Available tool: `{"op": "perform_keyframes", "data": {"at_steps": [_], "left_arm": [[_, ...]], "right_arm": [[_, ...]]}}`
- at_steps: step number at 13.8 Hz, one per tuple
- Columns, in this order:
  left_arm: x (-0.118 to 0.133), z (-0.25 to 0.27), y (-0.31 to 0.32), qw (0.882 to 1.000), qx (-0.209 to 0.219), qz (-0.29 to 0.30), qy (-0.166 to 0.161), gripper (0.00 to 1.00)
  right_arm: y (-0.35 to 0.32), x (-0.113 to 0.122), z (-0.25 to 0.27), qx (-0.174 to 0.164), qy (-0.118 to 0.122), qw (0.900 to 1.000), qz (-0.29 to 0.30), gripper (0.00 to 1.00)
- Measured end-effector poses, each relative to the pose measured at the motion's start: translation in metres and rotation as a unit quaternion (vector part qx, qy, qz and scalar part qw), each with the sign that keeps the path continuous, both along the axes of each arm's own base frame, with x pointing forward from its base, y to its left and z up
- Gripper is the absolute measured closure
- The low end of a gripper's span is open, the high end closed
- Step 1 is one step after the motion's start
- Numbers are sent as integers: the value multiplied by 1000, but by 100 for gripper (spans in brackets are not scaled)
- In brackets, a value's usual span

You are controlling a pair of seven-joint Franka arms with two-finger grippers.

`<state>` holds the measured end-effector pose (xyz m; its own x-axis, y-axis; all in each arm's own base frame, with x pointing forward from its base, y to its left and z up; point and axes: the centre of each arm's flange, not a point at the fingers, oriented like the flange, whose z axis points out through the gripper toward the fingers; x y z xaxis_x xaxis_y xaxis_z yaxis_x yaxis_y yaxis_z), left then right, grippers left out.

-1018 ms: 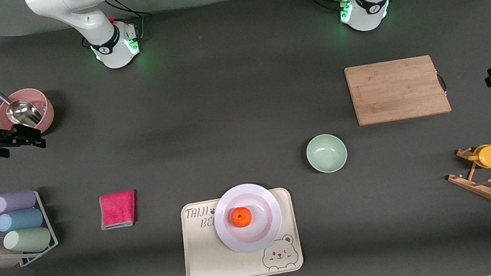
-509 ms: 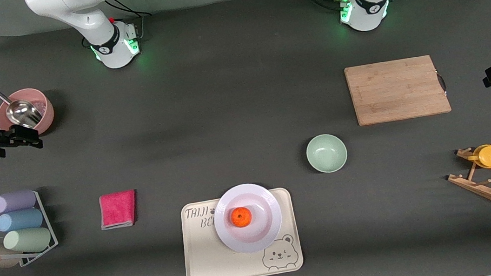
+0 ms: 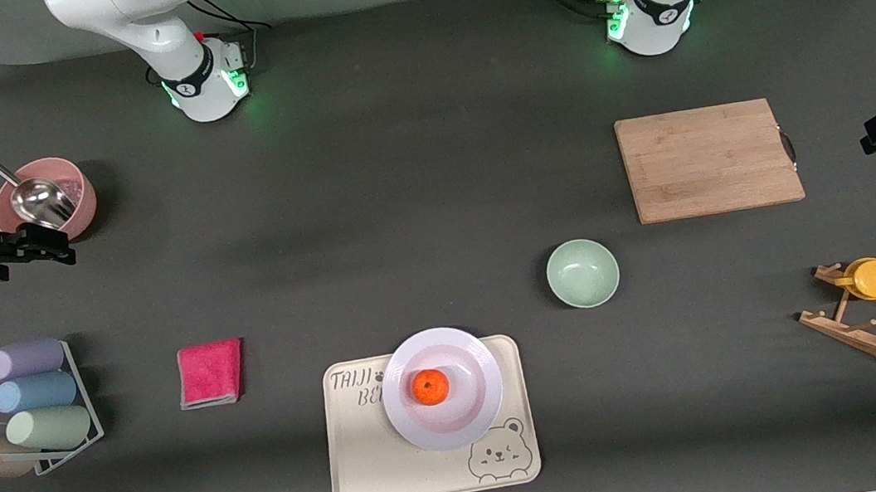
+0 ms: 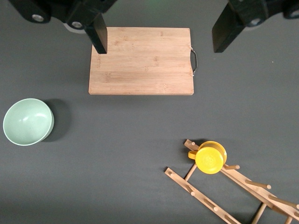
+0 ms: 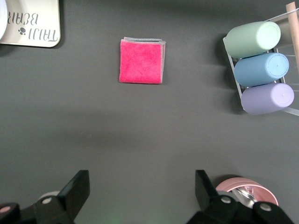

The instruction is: Place orange and plate with both arms

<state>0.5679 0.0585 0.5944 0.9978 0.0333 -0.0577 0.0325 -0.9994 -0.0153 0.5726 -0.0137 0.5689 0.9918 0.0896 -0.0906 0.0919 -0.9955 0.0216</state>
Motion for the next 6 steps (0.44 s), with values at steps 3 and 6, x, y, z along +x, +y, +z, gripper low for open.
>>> {"op": "perform_keyframes", "data": {"at_steps": [3, 6], "left_arm": [[-2, 5, -1, 1000, 1, 0, -4, 0], [-3, 6, -1, 1000, 2, 0, -5, 0]], "right_arm": [[0, 1, -2, 0, 2, 1000, 0, 0], [0, 1, -2, 0, 2, 1000, 0, 0]]}}
